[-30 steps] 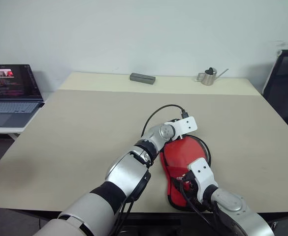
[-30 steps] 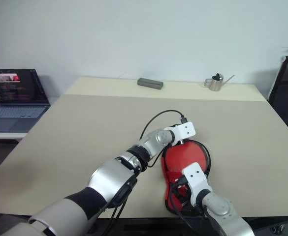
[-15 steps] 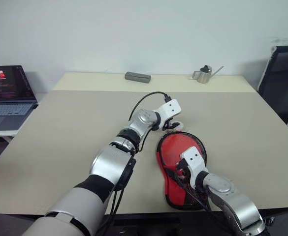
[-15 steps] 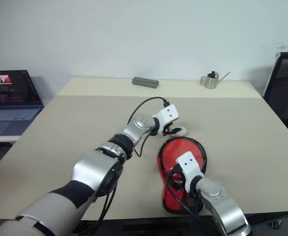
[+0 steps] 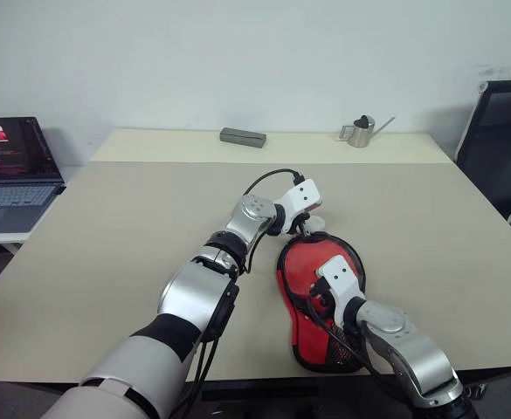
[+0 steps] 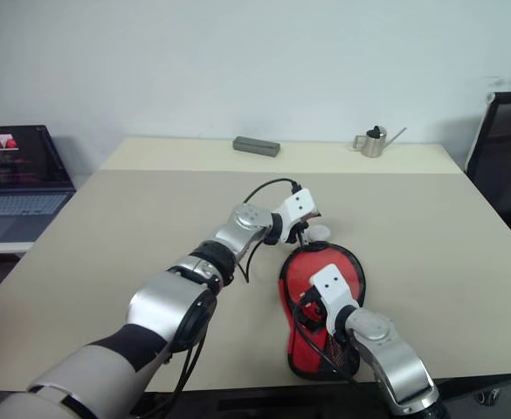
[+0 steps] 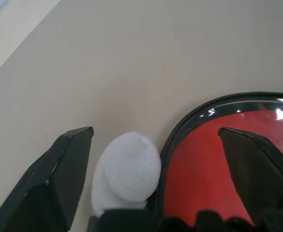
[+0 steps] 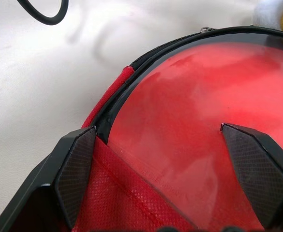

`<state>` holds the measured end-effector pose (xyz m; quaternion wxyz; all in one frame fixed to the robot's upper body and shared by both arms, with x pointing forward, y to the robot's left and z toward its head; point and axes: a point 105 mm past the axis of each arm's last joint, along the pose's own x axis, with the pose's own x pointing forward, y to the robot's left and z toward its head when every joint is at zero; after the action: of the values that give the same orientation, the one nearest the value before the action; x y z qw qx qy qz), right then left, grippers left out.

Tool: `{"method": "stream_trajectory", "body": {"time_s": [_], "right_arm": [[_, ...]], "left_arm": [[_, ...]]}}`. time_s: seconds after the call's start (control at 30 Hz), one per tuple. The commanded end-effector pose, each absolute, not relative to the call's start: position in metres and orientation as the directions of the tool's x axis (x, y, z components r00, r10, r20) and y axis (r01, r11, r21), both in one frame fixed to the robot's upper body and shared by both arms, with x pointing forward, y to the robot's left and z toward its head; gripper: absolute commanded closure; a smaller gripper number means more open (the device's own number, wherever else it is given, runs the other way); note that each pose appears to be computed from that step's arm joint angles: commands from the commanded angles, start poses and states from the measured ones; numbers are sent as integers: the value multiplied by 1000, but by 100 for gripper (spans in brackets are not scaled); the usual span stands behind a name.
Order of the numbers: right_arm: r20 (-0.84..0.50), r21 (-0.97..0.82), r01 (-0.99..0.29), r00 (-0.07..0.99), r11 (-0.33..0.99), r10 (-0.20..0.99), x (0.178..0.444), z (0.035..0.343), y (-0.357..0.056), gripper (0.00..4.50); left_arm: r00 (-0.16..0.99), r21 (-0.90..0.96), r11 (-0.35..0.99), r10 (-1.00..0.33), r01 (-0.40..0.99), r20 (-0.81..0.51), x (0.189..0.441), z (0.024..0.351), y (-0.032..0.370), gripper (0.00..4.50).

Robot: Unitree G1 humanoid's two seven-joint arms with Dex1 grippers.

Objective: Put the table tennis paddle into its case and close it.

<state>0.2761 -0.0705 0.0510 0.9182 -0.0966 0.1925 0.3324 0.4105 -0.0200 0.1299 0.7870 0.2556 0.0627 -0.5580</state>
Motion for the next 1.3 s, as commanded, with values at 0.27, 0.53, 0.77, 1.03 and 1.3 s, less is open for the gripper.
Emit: {"method": "stream_trajectory", "body": {"time_s": [0.27, 0.53, 0.77, 1.03, 1.3], "right_arm": [[-466, 65, -684, 623, 726, 628, 264, 33, -72, 0], [-335, 99, -770, 571, 630, 750, 253, 74, -81, 0], [-243, 84, -819, 535, 567, 809, 254, 110, -96, 0], [-226, 41, -820, 548, 570, 805, 277, 156, -140, 0], [-237, -66, -716, 688, 695, 686, 306, 183, -199, 0]], "left_arm": [[492, 481, 366, -855, 796, -164, 433, 211, 35, 3], [451, 384, 355, -871, 852, -195, 408, 201, 106, 3], [302, 223, 252, -925, 942, -230, 346, 176, 118, 3], [224, 155, 191, -947, 969, -231, 309, 157, 79, 3], [212, 169, 171, -941, 971, -265, 306, 128, 27, 3]]}}
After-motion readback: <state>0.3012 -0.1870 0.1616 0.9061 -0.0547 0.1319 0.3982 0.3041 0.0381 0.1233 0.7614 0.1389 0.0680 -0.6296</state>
